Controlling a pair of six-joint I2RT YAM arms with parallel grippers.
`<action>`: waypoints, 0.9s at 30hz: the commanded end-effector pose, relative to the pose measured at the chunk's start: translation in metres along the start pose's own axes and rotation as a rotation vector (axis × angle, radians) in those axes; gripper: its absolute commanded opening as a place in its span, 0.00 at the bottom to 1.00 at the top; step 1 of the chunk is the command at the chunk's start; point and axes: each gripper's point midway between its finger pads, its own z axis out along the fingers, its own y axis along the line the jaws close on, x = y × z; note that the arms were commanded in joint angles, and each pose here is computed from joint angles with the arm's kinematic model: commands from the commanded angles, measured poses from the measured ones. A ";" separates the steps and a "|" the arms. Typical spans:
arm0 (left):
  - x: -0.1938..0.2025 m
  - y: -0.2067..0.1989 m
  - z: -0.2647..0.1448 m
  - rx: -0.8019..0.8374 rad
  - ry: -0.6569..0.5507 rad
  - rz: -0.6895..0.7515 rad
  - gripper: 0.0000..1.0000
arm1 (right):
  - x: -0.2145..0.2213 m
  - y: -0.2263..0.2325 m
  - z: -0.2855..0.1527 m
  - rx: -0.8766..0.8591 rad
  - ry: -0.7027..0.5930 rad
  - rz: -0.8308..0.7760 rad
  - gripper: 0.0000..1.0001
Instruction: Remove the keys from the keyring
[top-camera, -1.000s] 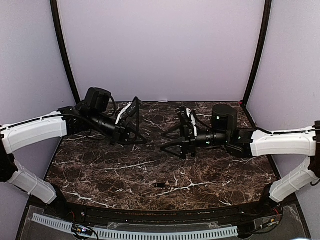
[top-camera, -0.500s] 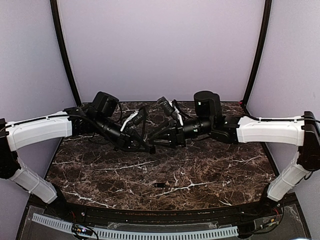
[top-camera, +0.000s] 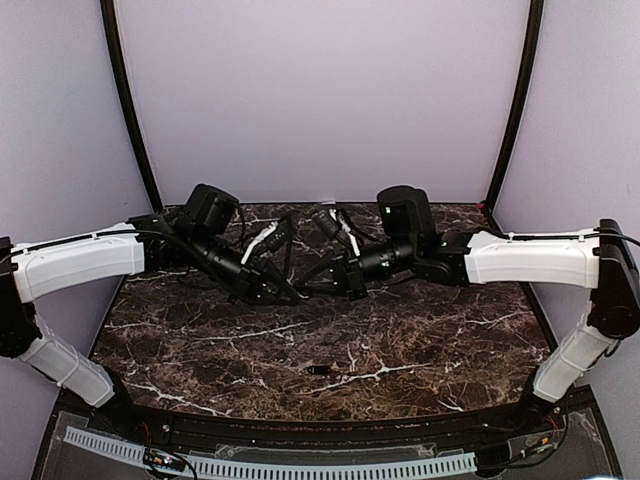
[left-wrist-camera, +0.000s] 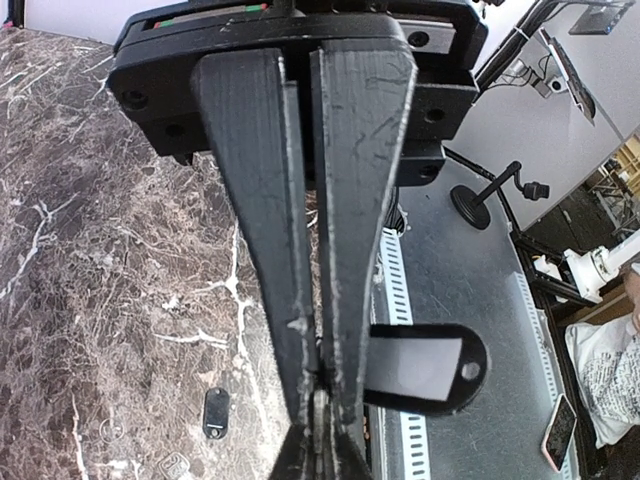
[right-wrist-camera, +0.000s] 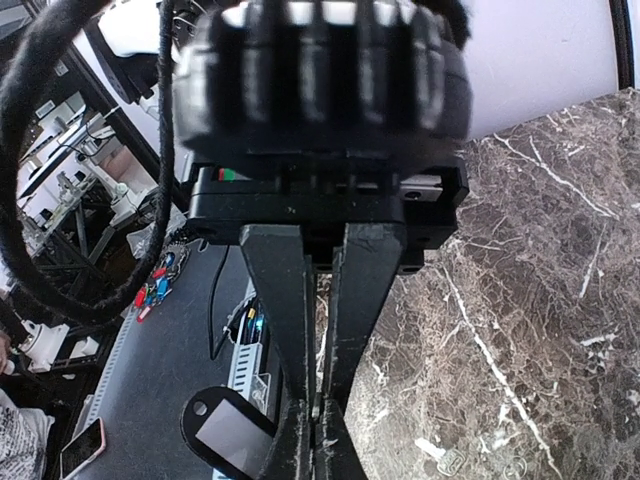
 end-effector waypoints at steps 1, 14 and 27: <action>-0.010 -0.008 -0.003 0.011 -0.059 0.015 0.15 | -0.017 0.005 -0.009 0.015 -0.083 -0.071 0.00; -0.051 -0.027 -0.023 0.023 -0.461 0.039 0.51 | -0.047 0.030 -0.039 -0.020 -0.382 -0.127 0.00; -0.064 -0.036 -0.026 0.061 -0.561 0.062 0.20 | -0.053 0.043 -0.046 -0.082 -0.441 -0.119 0.00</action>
